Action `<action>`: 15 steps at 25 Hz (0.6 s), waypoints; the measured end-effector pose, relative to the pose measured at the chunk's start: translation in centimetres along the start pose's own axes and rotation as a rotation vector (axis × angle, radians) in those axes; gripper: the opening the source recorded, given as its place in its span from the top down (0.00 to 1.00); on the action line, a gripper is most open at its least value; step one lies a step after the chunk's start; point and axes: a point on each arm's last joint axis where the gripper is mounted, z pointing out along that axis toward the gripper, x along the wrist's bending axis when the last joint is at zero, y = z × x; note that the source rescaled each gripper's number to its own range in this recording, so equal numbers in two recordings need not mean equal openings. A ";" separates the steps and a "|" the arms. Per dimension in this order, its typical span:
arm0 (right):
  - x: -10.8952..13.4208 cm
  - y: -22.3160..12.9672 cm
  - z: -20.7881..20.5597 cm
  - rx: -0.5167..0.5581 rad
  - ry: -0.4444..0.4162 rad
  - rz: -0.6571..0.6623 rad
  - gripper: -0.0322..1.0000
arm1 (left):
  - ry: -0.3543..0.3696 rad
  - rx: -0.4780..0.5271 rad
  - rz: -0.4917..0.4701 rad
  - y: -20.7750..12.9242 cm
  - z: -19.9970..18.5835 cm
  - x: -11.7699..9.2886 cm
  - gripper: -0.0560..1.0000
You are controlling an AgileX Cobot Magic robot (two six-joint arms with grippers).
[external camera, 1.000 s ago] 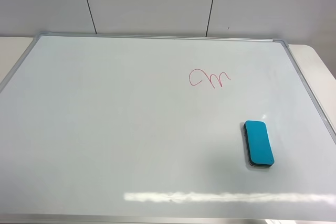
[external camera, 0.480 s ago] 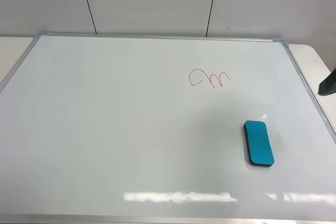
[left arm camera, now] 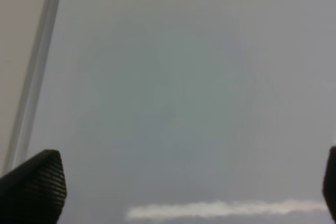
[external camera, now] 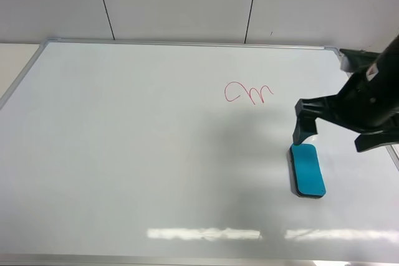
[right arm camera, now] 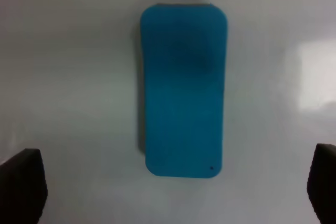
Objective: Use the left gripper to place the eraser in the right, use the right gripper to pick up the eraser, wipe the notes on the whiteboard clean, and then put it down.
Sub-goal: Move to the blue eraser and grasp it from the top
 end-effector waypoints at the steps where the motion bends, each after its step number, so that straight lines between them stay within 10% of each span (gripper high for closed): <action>1: 0.3 0.1 0.6 0.015 -0.005 -0.003 0.00 | 0.000 0.000 0.000 0.0 0.0 0.0 0.00; 15: -0.6 0.1 5.0 -0.007 -0.020 0.034 0.00 | -0.001 0.000 0.000 0.0 0.0 0.0 0.00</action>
